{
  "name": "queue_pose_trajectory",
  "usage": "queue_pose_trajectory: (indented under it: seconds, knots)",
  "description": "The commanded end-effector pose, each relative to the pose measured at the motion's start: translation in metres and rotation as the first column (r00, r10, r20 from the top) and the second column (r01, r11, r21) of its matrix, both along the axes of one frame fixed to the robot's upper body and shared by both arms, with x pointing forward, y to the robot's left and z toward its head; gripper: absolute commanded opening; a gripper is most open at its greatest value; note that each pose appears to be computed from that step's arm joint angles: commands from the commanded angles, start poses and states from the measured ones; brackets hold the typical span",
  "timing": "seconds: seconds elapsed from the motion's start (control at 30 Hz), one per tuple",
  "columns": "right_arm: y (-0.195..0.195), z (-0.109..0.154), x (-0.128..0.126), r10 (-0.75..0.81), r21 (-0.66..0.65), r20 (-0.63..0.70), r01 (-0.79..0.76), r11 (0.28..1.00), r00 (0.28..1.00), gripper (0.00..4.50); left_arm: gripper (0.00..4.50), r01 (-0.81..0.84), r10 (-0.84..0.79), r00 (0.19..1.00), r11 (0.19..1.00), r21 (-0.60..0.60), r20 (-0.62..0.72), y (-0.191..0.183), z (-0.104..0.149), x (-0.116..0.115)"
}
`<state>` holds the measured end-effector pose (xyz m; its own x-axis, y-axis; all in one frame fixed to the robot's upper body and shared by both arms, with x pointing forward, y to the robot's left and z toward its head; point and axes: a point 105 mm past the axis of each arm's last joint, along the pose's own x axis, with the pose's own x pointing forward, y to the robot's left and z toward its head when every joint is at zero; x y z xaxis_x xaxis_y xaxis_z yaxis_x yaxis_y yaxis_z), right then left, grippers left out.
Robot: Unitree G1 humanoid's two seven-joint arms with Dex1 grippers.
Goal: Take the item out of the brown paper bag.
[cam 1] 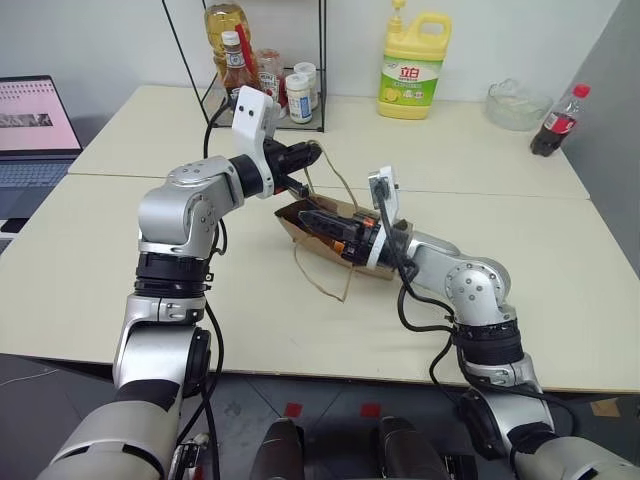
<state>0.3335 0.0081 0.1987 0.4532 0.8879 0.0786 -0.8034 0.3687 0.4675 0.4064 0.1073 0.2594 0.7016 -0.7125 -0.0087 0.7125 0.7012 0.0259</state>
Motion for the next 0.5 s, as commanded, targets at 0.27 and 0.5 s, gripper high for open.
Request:
queue_pose_trajectory:
  seconds: [0.27,0.5]
  knots:
    - [-0.009,-0.012,0.011,-0.152,-0.277,0.110,0.177,0.945,0.982,0.02,0.00,0.019,-0.018,0.998,1.000,-0.016,0.066,-0.006,0.018,-0.004]
    - [-0.018,-0.034,0.009,0.003,-0.590,0.427,0.275,0.759,0.904,0.02,0.00,0.032,-0.030,0.997,0.999,-0.024,0.065,-0.011,0.018,-0.004]
